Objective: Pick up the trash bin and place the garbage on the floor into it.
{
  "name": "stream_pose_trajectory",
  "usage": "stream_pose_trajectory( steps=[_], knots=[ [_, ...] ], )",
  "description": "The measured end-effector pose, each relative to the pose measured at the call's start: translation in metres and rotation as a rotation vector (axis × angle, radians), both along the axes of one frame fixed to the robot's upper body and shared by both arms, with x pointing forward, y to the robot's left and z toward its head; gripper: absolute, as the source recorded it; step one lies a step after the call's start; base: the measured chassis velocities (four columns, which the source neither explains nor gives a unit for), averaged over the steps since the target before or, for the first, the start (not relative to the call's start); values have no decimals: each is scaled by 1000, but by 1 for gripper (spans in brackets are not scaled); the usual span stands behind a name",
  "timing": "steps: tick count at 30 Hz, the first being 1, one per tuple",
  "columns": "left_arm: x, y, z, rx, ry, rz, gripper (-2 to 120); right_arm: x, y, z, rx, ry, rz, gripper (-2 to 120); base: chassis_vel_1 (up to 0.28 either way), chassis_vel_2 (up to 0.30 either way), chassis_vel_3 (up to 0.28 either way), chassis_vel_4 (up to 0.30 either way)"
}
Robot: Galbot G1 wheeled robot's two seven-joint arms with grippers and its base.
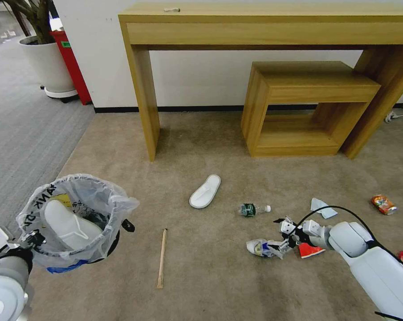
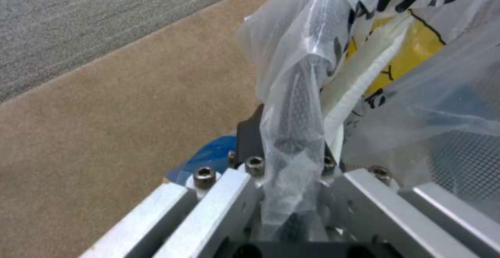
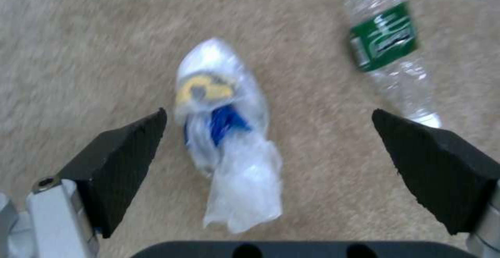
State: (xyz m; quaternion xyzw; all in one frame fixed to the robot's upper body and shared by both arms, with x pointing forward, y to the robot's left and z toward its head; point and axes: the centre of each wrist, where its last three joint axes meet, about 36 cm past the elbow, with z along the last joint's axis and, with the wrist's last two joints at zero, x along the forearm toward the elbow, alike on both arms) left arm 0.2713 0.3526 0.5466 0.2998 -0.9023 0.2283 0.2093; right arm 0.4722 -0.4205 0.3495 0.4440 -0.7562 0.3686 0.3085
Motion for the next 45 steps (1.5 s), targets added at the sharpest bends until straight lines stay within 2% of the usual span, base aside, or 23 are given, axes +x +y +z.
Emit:
stream_pose_trajectory(
  steps=[6, 21, 30, 33, 34, 37, 45],
  knots=[
    [0, 0, -1, -2, 2, 2, 0, 0, 2, -12, -17, 31, 17, 100, 0, 0, 0, 0],
    [0, 3, -1, 9, 7, 7, 0, 8, 28, -47, -43, 71, 42, 100, 0, 0, 0, 0],
    [0, 4, -1, 13, 9, 9, 0, 12, 31, -60, -70, 79, 33, 100, 0, 0, 0, 0],
    [1, 5, -1, 14, 10, 10, 0, 13, 30, -67, -90, 79, 19, 87, 0, 0, 0, 0],
    [1, 5, -1, 14, 10, 10, 0, 13, 30, -67, -90, 79, 19, 87, 0, 0, 0, 0],
    [3, 5, -3, 9, 12, 8, 0, 15, 28, -72, -116, 73, 3, 77, 0, 0, 0, 0],
    [6, 5, -6, 0, 16, 7, 0, 20, 26, -80, -166, 73, -21, 78, 0, 0, 0, 0]
  ],
)
